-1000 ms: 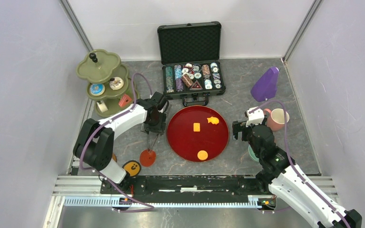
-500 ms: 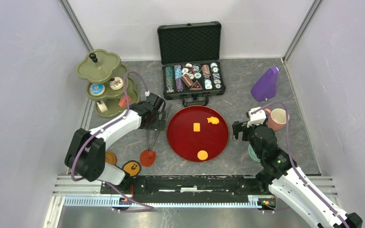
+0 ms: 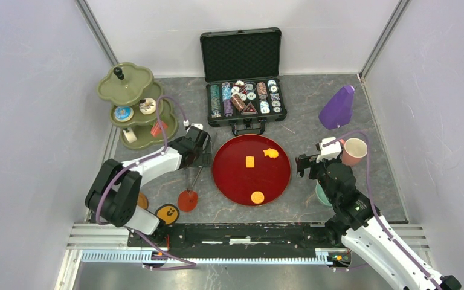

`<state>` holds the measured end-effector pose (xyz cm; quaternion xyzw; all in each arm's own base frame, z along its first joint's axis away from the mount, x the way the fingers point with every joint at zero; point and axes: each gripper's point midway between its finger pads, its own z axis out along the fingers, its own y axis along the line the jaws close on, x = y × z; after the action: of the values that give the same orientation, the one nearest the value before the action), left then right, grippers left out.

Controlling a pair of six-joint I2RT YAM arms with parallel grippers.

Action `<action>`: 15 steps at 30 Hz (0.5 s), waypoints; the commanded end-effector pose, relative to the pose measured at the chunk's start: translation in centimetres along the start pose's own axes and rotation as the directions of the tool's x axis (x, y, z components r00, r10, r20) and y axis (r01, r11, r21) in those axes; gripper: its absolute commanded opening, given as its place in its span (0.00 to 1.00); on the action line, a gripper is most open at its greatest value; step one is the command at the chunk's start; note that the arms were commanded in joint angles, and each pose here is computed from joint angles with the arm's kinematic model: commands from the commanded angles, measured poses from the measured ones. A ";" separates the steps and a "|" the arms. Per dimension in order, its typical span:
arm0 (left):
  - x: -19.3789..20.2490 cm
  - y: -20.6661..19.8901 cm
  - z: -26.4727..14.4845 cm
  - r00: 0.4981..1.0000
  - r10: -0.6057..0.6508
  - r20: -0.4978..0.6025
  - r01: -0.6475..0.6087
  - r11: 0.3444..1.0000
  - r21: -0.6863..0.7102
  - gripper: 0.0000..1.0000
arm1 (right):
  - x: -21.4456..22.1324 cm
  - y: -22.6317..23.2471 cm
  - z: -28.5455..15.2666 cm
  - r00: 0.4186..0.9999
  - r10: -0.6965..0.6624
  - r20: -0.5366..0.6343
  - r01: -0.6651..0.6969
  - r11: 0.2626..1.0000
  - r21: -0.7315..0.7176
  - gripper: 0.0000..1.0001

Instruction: Serve the afternoon tea

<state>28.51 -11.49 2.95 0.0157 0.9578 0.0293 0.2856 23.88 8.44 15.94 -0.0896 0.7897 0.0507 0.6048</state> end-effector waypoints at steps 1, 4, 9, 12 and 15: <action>-2.1 -0.9 1.2 0.999 -0.027 0.043 0.027 1.000 0.004 1.00 | -1.2 0.2 0.1 0.999 0.018 0.051 -0.017 1.000 -0.007 0.98; -1.5 -0.8 1.7 1.000 -0.024 -0.014 0.024 1.000 -0.002 0.99 | -1.1 0.3 0.2 0.999 0.016 0.046 -0.016 1.000 -0.009 0.98; -0.5 -0.8 2.1 0.997 -0.046 -0.064 0.046 0.999 -0.005 0.96 | -1.2 0.2 0.1 0.999 0.015 0.045 -0.015 1.000 -0.005 0.98; -0.6 -0.5 1.6 0.996 -0.053 -0.068 0.053 0.999 -0.014 0.92 | -1.2 0.1 0.1 0.999 0.018 0.049 -0.018 1.000 0.000 0.98; -1.2 0.0 0.3 0.997 -0.061 -0.045 0.060 0.998 -0.026 0.87 | -1.1 0.0 0.1 0.999 0.019 0.048 -0.019 1.000 0.004 0.98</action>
<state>30.05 -12.13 1.90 0.0042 0.9643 0.0252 0.2636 23.88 8.43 16.00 -0.0892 0.7891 0.0510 0.6056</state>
